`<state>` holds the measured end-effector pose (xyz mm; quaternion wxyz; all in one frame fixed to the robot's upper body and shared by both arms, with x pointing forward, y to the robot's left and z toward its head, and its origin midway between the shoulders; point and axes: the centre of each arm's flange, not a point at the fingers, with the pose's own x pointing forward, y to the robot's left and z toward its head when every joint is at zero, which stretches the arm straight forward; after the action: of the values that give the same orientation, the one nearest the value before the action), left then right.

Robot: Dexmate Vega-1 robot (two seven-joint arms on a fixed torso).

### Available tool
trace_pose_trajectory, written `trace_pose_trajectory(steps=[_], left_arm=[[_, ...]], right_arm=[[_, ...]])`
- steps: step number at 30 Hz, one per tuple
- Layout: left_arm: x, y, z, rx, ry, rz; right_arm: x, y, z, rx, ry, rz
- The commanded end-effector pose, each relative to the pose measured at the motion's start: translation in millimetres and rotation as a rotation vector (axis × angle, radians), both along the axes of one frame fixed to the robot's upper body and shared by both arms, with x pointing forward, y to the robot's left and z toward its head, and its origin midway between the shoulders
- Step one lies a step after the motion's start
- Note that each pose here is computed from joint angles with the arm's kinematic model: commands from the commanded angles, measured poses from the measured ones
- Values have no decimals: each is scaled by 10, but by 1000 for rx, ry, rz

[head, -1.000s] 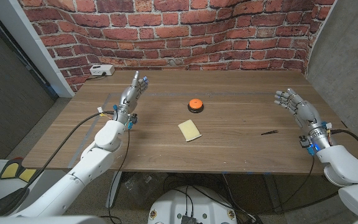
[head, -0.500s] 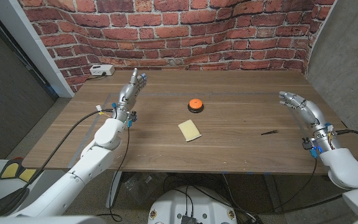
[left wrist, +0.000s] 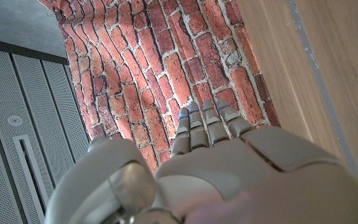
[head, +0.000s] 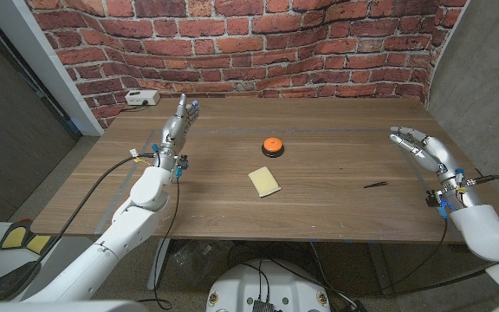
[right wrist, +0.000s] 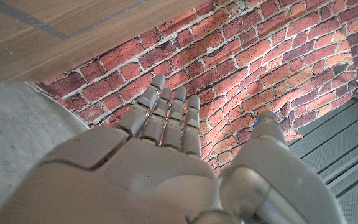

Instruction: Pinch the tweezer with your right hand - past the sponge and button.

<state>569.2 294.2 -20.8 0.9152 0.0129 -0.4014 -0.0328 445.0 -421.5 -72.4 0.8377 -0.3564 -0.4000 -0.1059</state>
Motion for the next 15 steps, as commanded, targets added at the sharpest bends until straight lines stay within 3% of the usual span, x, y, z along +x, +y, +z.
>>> trace_pose_trajectory(steps=[1,15], left_arm=[[44,-7,-25,-8,-5,-4],[79,35,-38,-31,-18,-2]], right_arm=[[-76,18,100,-184,-53,-164],[-135,90,108,-327,-67,-323]])
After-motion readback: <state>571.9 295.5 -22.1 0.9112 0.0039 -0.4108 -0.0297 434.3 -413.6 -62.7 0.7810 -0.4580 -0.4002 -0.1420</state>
